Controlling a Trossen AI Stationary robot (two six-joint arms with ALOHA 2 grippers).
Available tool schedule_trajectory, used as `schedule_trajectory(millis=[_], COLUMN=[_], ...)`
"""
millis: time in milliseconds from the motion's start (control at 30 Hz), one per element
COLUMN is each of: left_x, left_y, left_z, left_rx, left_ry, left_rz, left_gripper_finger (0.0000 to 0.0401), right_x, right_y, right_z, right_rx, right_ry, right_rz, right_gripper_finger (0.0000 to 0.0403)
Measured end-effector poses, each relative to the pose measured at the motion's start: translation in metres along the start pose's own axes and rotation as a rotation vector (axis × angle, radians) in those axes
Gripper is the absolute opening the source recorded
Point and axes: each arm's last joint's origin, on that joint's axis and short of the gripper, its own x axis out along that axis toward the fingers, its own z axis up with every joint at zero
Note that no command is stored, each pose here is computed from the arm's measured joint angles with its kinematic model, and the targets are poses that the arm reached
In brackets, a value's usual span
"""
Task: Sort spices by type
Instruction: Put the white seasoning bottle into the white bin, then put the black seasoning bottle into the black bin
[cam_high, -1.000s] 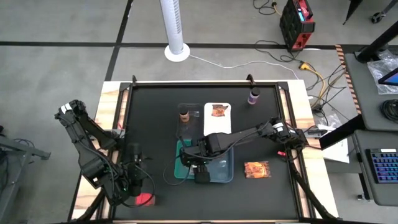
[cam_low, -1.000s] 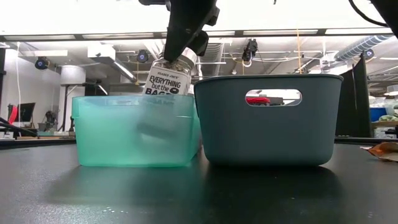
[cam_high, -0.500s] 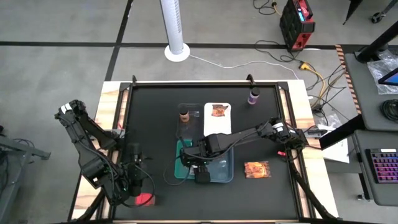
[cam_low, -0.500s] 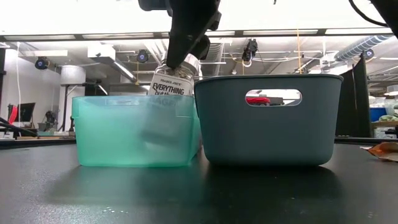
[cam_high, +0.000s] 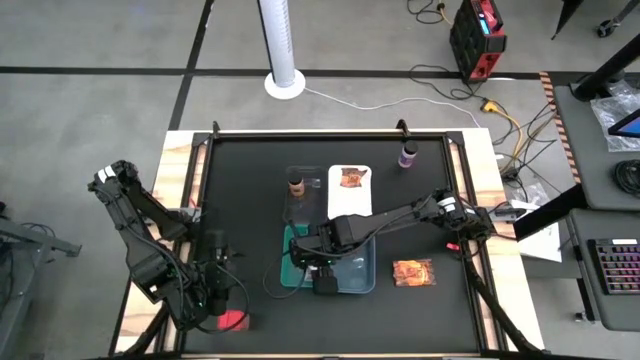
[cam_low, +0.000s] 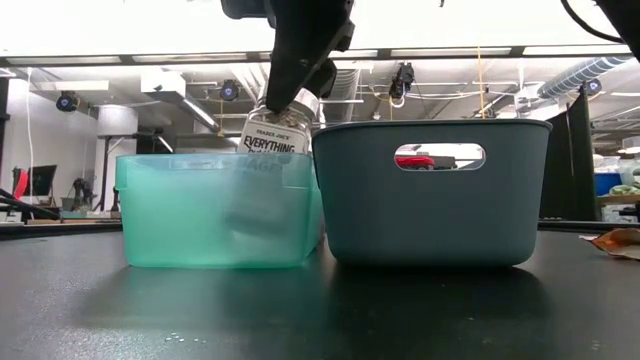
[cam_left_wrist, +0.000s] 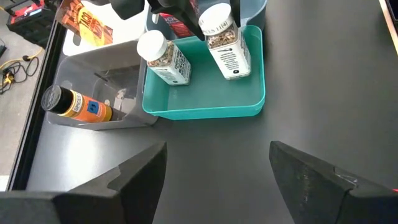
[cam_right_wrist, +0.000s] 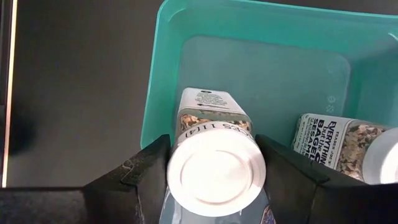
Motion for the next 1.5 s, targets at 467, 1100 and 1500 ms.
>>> schedule_trajectory(millis=[467, 1100, 1500], left_x=[0.000, 0.000, 0.000], left_y=[0.000, 0.000, 0.000], left_z=[0.000, 0.000, 0.000], left_rx=[0.000, 0.000, 0.000], left_ry=[0.000, 0.000, 0.000], left_rz=[0.000, 0.000, 0.000], left_gripper_finger=[0.0267, 0.0267, 0.0267], right_x=[0.001, 0.000, -0.031], right_y=[0.000, 0.000, 0.002], right_z=[0.001, 0.003, 0.008], right_rx=[-0.004, -0.006, -0.012], right_ry=[-0.009, -0.032, -0.023], right_rz=[0.001, 0.005, -0.032], right_gripper_finger=[0.0216, 0.0235, 0.0260])
